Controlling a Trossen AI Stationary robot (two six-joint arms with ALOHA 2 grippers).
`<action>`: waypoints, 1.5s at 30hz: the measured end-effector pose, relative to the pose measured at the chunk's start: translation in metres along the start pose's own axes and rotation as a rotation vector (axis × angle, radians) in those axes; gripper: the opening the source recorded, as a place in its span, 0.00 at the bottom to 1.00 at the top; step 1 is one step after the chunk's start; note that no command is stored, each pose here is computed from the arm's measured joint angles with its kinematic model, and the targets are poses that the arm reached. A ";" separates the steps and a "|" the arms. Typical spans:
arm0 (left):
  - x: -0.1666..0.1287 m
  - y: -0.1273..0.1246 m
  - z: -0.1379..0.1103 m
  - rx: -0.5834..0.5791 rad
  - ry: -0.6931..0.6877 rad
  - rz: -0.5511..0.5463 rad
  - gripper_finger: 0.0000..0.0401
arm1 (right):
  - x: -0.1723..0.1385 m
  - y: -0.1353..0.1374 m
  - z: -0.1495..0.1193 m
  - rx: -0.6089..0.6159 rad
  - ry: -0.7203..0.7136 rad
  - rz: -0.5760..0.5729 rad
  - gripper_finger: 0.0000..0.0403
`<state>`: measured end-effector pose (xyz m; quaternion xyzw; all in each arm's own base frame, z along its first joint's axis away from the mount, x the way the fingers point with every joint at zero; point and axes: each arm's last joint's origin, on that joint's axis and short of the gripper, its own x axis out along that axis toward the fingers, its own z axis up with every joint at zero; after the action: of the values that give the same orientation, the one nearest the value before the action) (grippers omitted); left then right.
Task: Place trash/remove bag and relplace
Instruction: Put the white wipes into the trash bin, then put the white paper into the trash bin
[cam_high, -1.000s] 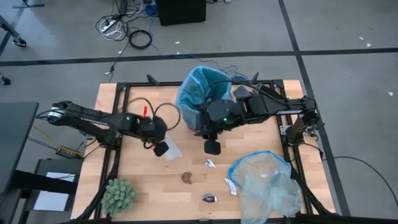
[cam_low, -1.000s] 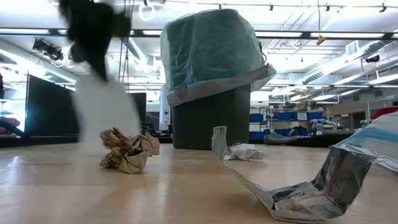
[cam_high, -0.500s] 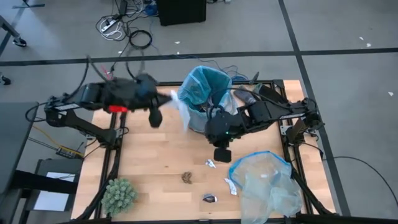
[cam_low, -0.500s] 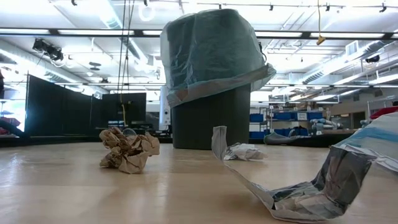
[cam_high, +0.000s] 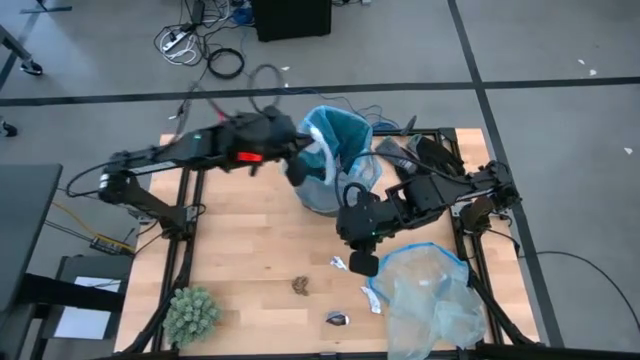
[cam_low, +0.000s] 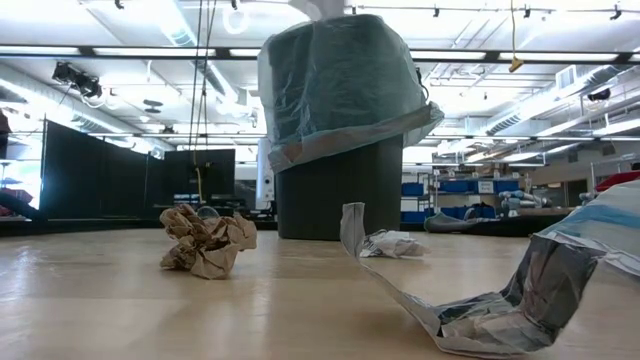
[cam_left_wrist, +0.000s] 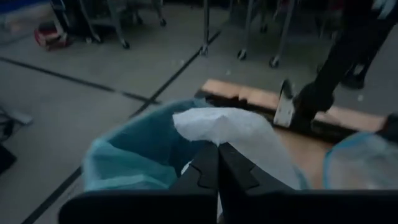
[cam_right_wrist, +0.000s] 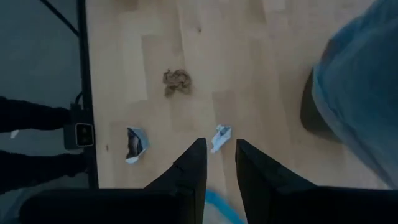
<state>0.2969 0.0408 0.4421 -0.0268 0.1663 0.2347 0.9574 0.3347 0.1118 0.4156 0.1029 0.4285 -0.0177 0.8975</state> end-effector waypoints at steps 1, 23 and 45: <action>0.009 -0.001 -0.003 0.005 0.015 0.005 0.02 | -0.001 0.002 -0.002 0.021 -0.003 -0.015 0.18; 0.005 0.024 0.027 0.053 -0.053 -0.135 0.65 | 0.020 0.033 -0.036 -0.024 0.038 -0.185 0.18; -0.112 0.040 0.015 -0.049 0.249 -0.146 0.64 | 0.157 -0.005 -0.102 0.199 0.096 -0.081 0.25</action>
<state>0.1894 0.0285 0.4941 -0.0910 0.2754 0.1633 0.9430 0.3555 0.1361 0.2308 0.1749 0.4710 -0.0912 0.8598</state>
